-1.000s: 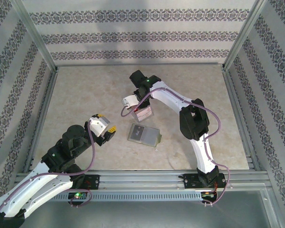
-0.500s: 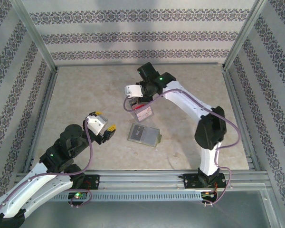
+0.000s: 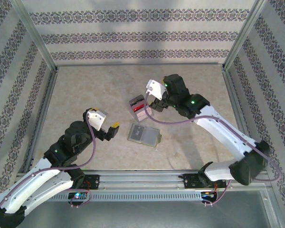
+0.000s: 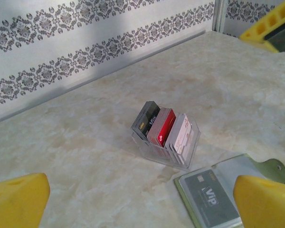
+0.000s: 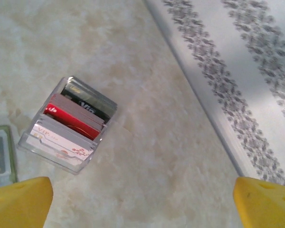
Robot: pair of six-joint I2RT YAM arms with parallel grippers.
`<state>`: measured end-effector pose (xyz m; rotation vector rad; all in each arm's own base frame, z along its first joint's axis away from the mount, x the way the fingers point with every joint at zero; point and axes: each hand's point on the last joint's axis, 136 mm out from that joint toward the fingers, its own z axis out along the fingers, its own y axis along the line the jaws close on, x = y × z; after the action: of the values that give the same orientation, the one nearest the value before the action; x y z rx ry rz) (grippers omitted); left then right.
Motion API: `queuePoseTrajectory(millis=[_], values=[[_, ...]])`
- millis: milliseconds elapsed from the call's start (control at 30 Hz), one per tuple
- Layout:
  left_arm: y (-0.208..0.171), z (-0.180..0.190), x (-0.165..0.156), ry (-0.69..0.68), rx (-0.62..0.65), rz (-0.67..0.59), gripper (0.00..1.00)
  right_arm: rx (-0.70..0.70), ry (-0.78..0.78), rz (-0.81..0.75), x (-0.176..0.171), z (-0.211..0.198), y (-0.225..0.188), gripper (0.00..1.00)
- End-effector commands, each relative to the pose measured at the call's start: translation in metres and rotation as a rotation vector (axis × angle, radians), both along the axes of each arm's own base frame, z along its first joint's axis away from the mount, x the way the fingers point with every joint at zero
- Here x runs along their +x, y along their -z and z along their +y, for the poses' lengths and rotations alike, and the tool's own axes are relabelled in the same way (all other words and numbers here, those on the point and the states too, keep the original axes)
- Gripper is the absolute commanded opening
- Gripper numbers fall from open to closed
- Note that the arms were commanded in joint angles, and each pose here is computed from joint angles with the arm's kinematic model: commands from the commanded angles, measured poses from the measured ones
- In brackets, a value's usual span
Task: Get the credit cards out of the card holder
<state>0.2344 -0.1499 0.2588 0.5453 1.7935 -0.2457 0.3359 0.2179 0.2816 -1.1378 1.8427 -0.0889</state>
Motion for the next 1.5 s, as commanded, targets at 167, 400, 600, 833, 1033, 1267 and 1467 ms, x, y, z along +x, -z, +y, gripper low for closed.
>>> queuePoseTrajectory(millis=[167,400,600,833,1033,1267,1467], values=[[-0.002,-0.006,0.019,-0.112,-0.234,0.134,1.00,0.530,0.378,0.111,-0.026,-0.059,-0.015,0.98],[0.035,-0.010,0.023,-0.189,-0.300,0.335,1.00,0.778,0.554,0.260,-0.048,-0.097,0.014,0.98],[0.071,-0.003,0.018,-0.325,-0.341,0.524,0.98,0.915,0.646,0.340,-0.072,-0.111,0.051,0.98],[0.105,-0.043,0.012,-0.223,-0.378,0.736,0.81,1.000,0.712,0.405,-0.089,-0.117,0.085,0.98],[0.131,-0.081,0.017,-0.114,-0.433,0.849,0.67,0.997,0.733,0.421,-0.093,-0.119,0.098,0.98],[0.160,-0.107,0.025,-0.057,-0.430,0.931,0.57,0.965,0.728,0.443,-0.097,-0.119,0.104,0.98],[0.176,-0.111,0.037,-0.056,-0.427,0.946,0.52,0.950,0.725,0.446,-0.100,-0.120,0.110,0.98]])
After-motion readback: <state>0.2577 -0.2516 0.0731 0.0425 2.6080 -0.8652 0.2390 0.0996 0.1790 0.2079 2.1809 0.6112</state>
